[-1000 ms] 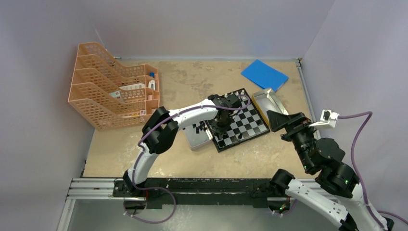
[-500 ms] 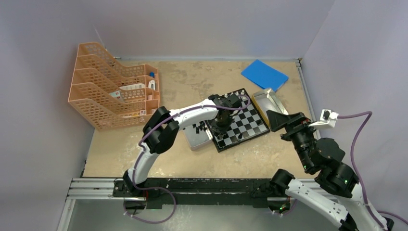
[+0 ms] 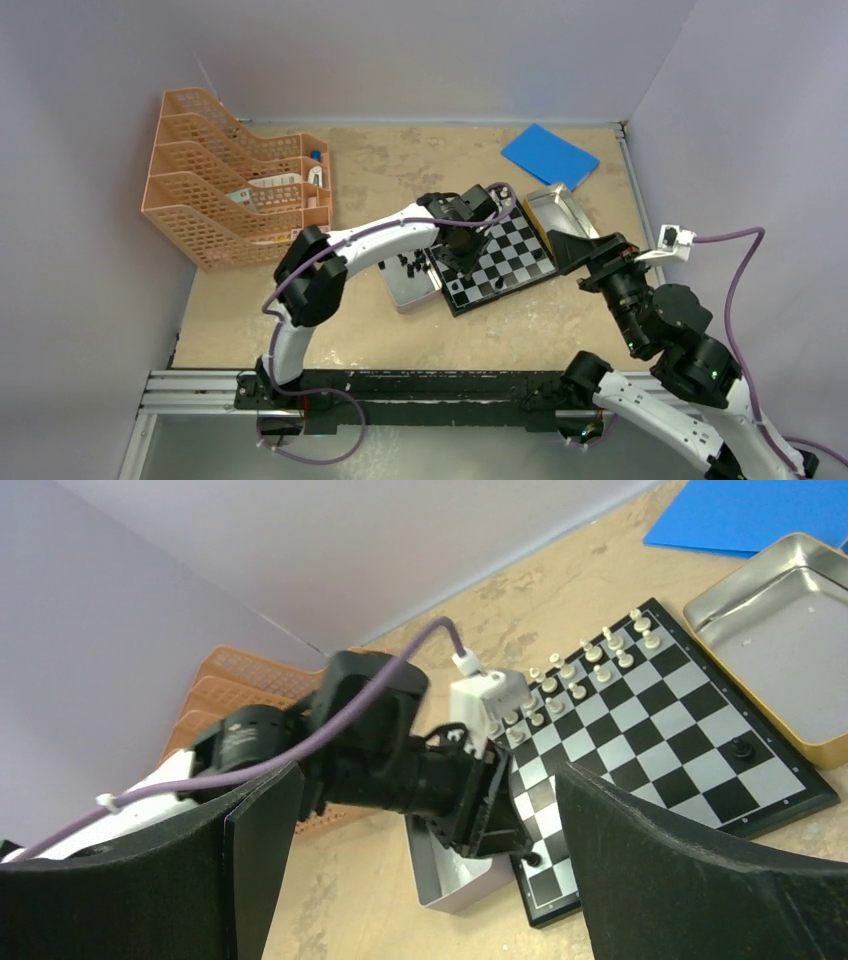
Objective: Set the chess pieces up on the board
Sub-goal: Place the chess piece on the chessboard, then pick up the chess piece from the storage box.
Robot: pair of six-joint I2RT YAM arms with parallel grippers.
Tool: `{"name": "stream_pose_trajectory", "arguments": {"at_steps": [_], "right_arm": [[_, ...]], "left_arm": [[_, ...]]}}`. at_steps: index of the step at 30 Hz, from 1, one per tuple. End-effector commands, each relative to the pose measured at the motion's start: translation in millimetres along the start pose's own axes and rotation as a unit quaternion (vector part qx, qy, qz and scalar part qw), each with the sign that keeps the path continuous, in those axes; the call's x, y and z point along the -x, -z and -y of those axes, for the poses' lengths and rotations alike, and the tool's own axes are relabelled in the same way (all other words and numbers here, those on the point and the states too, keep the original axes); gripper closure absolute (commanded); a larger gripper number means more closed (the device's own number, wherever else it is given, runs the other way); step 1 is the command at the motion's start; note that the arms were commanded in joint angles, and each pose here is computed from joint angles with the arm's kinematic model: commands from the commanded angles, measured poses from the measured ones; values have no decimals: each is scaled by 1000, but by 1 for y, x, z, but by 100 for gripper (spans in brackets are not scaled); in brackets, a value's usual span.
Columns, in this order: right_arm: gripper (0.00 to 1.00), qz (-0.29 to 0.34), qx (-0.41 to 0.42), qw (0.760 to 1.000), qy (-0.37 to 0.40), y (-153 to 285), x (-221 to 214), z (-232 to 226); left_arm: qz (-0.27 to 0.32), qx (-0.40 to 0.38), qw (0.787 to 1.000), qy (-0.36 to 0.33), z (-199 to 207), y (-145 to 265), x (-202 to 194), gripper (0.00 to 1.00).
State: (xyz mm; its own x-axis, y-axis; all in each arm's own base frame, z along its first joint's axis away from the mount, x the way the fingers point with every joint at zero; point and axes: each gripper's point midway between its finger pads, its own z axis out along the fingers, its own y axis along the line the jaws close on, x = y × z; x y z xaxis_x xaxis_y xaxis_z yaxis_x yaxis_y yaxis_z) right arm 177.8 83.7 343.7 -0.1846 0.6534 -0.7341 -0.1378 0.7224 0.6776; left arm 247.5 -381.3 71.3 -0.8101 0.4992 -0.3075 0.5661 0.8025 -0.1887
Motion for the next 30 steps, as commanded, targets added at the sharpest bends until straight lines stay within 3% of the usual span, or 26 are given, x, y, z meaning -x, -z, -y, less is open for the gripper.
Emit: {"name": "stream_pose_trajectory", "arguments": {"at_steps": [1, 7, 15, 20, 30], "right_arm": [[2, -10, 27, 1000, 7, -5, -4, -15], [2, -30, 34, 999, 9, -12, -18, -19], [2, -51, 39, 998, 19, -21, -36, -21], [2, -58, 41, 997, 23, -24, -41, -23], [2, -63, 46, 997, 26, -23, -43, -23]], "left_arm": [[119, -54, 991, 11, 19, 63, 45, 69], [163, -38, 985, 44, -13, 95, 51, 71], [191, 26, 967, 168, -90, 109, 30, 72], [217, 40, 947, 233, -105, 101, 30, 69], [203, 96, 922, 316, -139, 69, 15, 69]]}}
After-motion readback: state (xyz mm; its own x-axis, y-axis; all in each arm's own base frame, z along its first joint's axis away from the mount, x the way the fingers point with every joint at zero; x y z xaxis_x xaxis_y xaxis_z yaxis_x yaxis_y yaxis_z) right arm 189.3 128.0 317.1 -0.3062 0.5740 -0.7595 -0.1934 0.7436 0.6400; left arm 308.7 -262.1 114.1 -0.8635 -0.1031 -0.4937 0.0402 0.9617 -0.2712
